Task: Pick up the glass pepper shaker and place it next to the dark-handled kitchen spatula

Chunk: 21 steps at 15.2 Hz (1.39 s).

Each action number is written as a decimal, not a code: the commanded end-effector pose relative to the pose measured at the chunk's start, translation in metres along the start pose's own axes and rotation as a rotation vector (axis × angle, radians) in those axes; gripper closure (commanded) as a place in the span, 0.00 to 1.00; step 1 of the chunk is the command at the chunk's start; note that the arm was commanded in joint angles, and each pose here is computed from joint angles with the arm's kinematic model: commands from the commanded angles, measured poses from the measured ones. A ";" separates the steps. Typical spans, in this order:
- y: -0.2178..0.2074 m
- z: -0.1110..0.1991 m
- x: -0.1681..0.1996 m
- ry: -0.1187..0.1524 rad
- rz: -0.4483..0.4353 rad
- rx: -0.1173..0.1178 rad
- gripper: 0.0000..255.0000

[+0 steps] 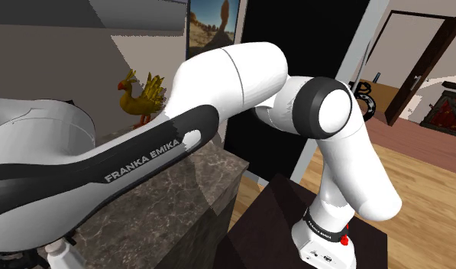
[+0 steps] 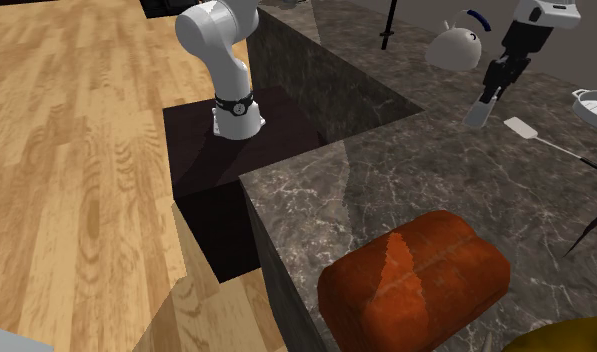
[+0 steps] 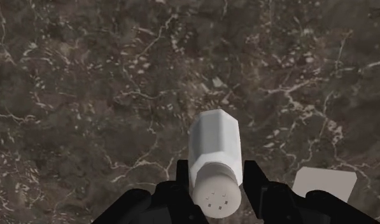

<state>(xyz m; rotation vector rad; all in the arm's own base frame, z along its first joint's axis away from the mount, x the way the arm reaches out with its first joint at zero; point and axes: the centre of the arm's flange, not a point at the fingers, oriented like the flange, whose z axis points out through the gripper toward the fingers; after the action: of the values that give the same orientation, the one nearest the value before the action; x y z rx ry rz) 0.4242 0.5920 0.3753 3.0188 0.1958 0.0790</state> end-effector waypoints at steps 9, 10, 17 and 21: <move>-0.002 0.009 0.001 0.000 0.000 0.000 1.00; -0.002 0.009 0.001 0.000 0.000 0.000 0.00; -0.002 -0.018 0.001 0.000 0.000 0.000 0.00; -0.002 -0.041 0.000 0.000 0.000 0.000 0.00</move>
<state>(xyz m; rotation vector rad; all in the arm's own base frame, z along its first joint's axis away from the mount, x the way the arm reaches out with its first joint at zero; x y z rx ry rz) 0.4219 0.5992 0.4136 3.0202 0.1962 0.0804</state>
